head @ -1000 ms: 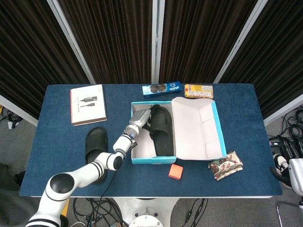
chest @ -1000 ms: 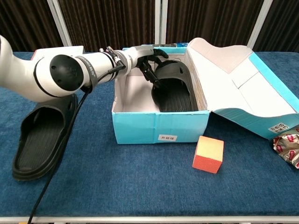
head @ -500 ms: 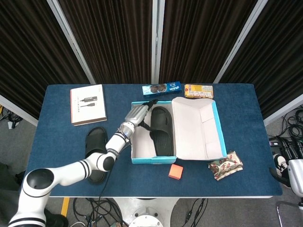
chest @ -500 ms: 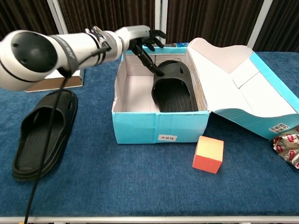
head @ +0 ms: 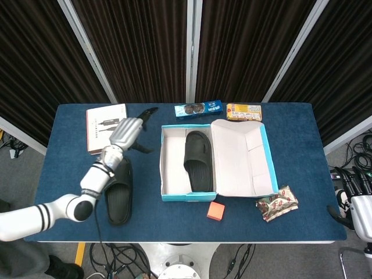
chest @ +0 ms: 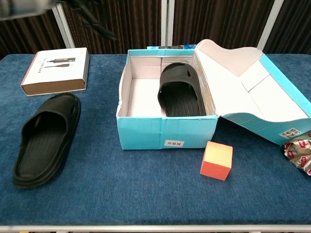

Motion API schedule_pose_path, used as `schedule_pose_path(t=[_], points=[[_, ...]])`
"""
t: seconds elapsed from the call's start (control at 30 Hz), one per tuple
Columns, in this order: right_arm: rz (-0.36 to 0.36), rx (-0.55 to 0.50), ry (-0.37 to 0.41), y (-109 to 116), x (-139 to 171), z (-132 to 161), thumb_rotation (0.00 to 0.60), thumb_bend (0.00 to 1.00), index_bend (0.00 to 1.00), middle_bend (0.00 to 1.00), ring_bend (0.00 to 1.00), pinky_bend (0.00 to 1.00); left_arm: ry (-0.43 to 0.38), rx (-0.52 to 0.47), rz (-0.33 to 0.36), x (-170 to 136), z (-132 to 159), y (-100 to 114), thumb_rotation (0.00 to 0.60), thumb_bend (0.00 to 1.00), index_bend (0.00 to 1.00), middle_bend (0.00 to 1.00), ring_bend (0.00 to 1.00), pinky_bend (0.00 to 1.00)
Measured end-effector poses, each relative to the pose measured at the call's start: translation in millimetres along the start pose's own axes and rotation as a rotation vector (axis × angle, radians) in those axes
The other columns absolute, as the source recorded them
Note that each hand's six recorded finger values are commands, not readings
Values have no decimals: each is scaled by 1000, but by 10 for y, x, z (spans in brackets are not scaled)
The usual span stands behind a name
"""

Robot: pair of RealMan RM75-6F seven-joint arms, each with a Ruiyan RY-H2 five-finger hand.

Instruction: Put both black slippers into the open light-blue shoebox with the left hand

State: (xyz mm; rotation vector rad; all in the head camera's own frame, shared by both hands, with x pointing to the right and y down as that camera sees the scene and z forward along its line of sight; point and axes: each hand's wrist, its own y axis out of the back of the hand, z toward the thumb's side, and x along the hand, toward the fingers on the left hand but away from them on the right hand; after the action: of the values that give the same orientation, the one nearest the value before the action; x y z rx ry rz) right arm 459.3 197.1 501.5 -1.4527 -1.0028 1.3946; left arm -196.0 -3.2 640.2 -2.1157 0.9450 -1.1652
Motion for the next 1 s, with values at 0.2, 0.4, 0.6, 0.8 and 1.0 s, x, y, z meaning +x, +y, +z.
schedule_pose_path(t=[0.2, 0.4, 0.6, 0.8, 1.0], points=[[7, -12, 7, -41, 16, -2, 600, 96, 50, 140, 41, 129, 135, 75, -12, -559, -648, 55, 600, 0, 162, 140, 591, 712], [16, -15, 15, -76, 6, 10, 600, 97, 50, 140, 41, 129, 206, 97, -118, -969, -1021, -250, 600, 0, 162, 141, 600, 712], [25, -25, 28, -124, -19, 41, 600, 97, 50, 140, 41, 129, 202, 100, -246, -1053, -1020, -559, 600, 0, 143, 141, 674, 712], [29, -32, 33, -145, -7, 15, 600, 97, 50, 140, 41, 129, 207, 100, -320, -973, -912, -713, 600, 0, 97, 141, 702, 715], [22, -37, 27, -117, 19, -47, 600, 97, 50, 140, 42, 130, 250, 165, -360, -832, -837, -805, 600, 0, 97, 142, 728, 723]])
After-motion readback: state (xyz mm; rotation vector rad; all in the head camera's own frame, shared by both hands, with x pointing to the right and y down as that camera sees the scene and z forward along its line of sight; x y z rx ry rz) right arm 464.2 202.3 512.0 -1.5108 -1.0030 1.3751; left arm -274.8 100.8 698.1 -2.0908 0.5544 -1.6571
